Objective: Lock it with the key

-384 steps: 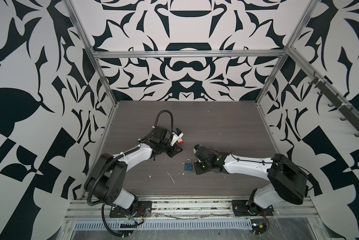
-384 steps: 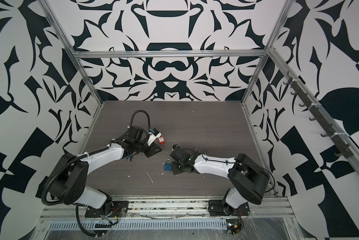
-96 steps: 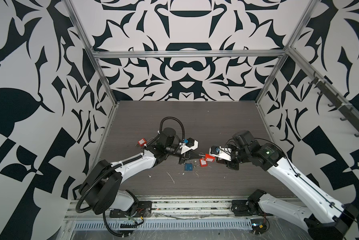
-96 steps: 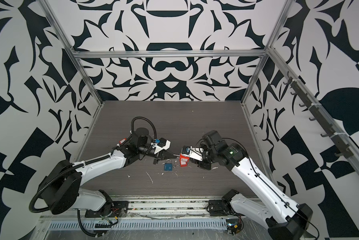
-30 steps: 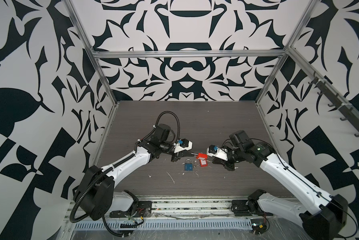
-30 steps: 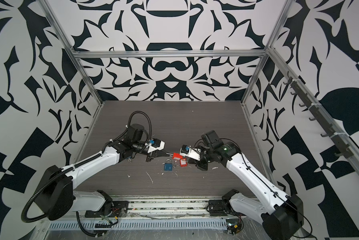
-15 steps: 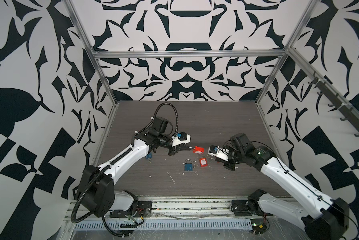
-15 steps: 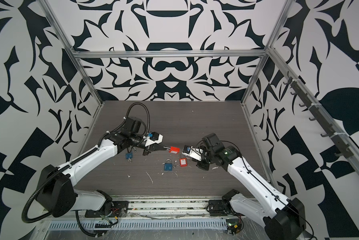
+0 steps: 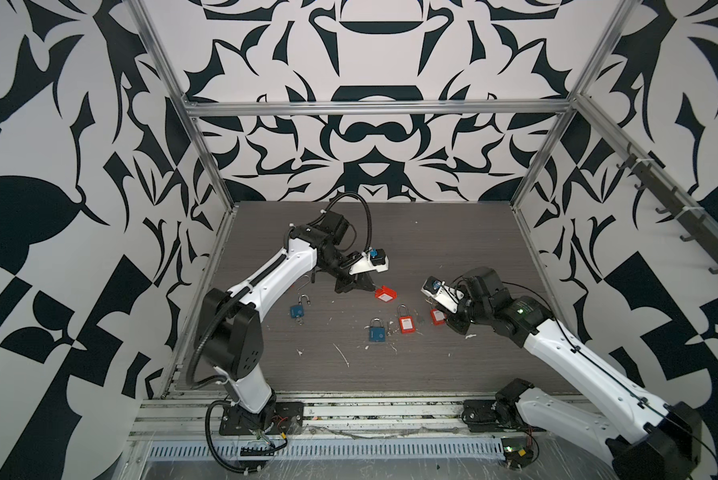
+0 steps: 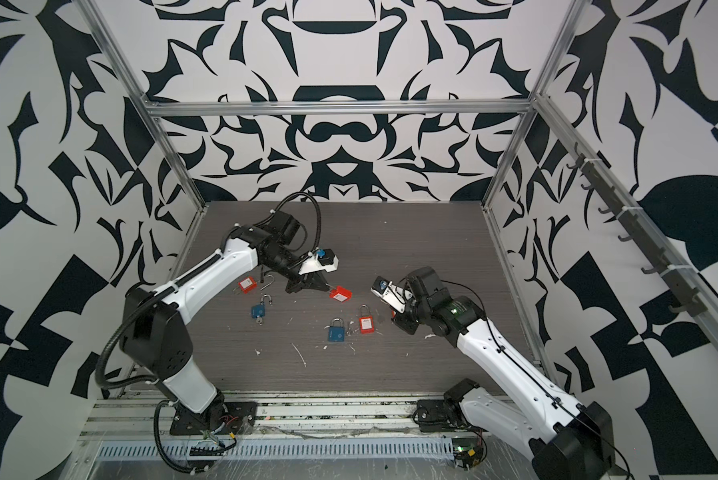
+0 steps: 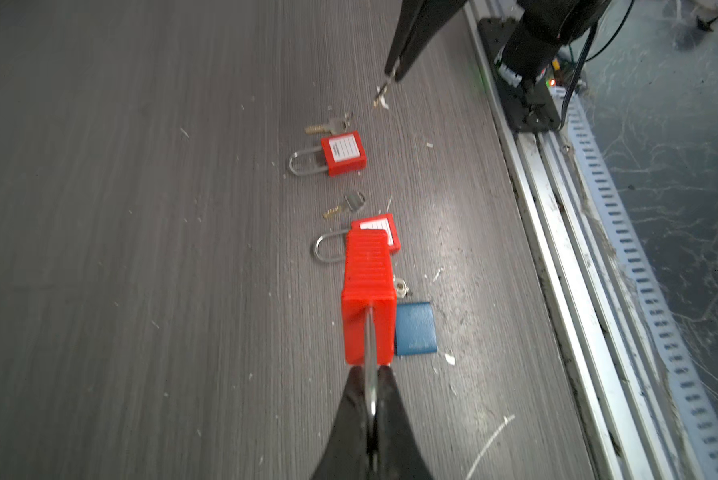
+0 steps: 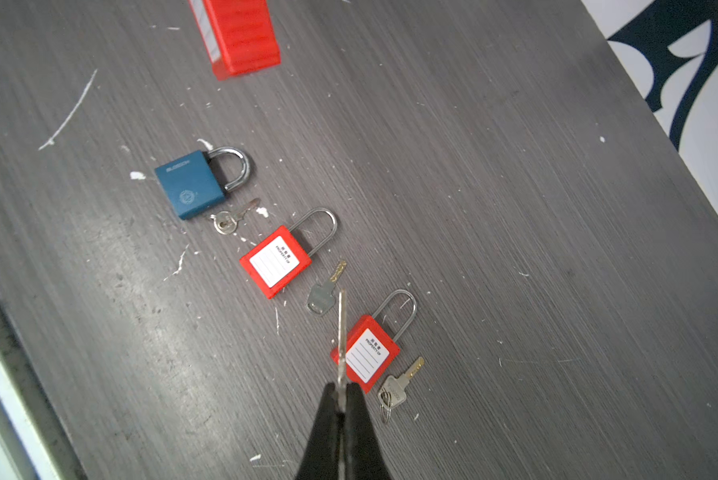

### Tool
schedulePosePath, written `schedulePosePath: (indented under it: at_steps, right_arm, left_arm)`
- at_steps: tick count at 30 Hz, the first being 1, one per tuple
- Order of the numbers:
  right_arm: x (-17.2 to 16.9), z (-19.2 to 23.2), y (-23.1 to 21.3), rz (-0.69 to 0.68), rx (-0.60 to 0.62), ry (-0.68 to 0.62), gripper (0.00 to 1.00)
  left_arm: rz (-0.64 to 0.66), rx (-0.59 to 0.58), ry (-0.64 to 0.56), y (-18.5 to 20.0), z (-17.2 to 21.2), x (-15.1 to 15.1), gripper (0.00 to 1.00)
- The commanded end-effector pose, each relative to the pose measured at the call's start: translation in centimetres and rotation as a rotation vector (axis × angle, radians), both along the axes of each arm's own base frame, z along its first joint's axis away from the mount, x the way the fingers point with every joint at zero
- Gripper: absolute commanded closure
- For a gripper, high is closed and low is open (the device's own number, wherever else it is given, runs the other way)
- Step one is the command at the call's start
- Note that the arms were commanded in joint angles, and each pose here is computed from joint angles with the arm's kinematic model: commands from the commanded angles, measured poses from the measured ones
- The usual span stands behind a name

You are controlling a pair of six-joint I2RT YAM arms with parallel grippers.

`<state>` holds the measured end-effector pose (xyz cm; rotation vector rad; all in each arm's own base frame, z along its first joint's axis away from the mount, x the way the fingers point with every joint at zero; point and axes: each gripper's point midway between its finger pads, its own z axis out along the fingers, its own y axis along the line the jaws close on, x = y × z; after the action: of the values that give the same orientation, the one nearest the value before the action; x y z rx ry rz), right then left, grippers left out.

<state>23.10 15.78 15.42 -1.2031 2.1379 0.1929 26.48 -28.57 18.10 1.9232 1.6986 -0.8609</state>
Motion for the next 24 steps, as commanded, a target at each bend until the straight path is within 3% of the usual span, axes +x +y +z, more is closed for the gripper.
schedulePosePath:
  at_steps: [1,13,24]
  right_arm:
    - [1.0,0.7,-0.3,-0.09,0.046,-0.04,1.0]
    - [0.6,0.8,0.8,-0.116,0.138,-0.007,1.0]
    - [-0.2,0.3,2.1,-0.106,0.159,0.017,1.0]
  left_arm:
    - [-0.046,0.178,0.123,2.3,-1.9,-1.4,1.0]
    - [-0.008,0.377,0.242,2.5,-5.9,0.6,1.0]
    - [-0.009,0.504,0.247,1.0,-9.1,1.8,1.0]
